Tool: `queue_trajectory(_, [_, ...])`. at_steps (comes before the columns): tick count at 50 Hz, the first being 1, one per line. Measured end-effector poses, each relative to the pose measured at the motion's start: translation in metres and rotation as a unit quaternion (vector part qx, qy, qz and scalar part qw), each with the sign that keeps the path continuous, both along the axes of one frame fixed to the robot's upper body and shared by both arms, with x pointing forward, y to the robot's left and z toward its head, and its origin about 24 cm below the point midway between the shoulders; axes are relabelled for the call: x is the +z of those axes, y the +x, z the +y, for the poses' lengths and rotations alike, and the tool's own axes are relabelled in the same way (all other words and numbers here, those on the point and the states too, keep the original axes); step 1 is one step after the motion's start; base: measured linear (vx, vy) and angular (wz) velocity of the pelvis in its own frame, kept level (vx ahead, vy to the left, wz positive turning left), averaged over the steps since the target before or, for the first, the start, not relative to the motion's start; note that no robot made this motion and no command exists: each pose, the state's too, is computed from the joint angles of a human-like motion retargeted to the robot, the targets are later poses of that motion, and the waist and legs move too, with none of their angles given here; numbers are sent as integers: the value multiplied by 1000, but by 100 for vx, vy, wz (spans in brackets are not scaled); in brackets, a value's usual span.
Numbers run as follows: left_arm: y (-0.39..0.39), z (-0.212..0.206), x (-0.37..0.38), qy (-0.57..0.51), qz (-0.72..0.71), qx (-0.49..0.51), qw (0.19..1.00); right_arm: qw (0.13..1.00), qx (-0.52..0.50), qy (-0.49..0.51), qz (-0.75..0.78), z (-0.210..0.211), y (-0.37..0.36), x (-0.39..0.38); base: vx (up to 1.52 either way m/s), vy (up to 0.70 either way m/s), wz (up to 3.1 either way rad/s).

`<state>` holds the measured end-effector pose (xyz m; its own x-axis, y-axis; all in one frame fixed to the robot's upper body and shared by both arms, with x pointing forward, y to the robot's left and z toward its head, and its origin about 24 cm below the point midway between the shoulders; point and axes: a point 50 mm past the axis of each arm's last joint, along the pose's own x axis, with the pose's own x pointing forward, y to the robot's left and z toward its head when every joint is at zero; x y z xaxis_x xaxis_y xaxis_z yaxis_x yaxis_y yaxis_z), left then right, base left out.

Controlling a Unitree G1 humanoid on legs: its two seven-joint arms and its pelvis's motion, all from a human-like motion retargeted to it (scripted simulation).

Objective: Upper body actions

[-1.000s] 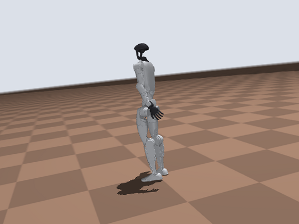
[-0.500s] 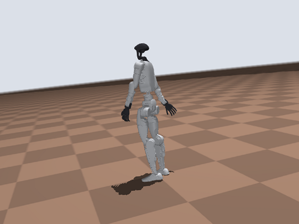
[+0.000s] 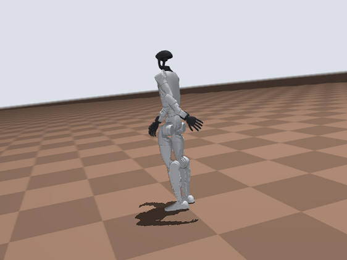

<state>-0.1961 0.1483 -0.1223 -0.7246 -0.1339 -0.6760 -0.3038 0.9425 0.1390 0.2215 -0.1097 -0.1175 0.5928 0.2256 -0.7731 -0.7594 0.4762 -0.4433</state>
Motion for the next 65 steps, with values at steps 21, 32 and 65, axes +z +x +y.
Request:
queue_trajectory(21, [540,-83,117,33,-787,-268,554,510,-638,-295,496,-142,-461,38,-2,-1,12])
queue_trajectory(32, [305,-17,-45,21,-433,-281,856,823,-345,-174,417,-116,-226,-50,1,-1,2])
queue_trajectory(65, [394,-85,-6,-75,-564,-23,822,617,-613,-199,452,-116,-355,-25,1,1,12])
